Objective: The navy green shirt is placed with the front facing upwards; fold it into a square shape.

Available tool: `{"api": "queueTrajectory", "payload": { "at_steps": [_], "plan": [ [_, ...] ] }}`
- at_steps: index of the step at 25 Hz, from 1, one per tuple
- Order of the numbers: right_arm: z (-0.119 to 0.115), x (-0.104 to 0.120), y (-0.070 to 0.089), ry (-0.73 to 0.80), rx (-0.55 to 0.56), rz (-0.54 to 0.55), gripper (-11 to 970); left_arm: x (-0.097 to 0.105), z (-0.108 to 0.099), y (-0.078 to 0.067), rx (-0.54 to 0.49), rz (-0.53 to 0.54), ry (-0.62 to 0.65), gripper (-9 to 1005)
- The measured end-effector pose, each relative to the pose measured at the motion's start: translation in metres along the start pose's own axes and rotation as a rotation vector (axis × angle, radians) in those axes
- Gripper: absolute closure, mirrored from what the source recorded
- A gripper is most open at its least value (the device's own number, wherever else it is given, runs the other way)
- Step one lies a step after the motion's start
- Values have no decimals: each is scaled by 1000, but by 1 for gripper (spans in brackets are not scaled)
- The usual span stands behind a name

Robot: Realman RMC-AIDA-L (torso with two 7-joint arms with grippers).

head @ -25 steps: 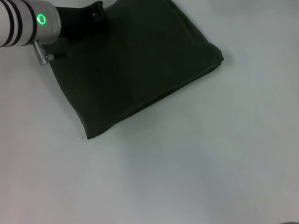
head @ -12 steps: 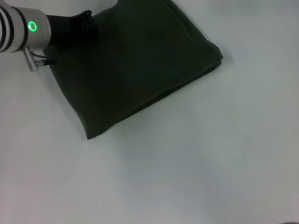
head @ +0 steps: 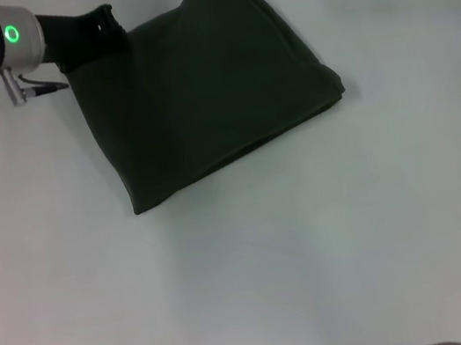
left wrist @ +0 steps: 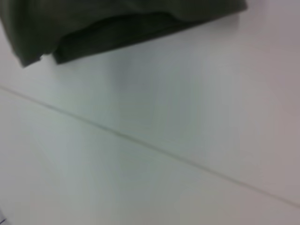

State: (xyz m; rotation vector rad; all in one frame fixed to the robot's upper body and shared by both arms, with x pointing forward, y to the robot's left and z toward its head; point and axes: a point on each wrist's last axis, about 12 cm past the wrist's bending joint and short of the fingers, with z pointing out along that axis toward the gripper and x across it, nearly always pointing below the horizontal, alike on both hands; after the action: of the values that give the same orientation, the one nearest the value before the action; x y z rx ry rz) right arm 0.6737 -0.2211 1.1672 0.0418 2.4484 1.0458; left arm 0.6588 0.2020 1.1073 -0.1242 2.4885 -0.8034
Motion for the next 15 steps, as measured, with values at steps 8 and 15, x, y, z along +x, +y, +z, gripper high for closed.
{"api": "queueTrajectory", "payload": {
  "at_steps": [8,15],
  "plan": [
    [0,1,-1,0,2,3,594,4,2,12,-69,-4,18,995],
    [-1,1,-3,1,3,7,599,-5,-9,23,-92,-36,10,995]
  ]
}}
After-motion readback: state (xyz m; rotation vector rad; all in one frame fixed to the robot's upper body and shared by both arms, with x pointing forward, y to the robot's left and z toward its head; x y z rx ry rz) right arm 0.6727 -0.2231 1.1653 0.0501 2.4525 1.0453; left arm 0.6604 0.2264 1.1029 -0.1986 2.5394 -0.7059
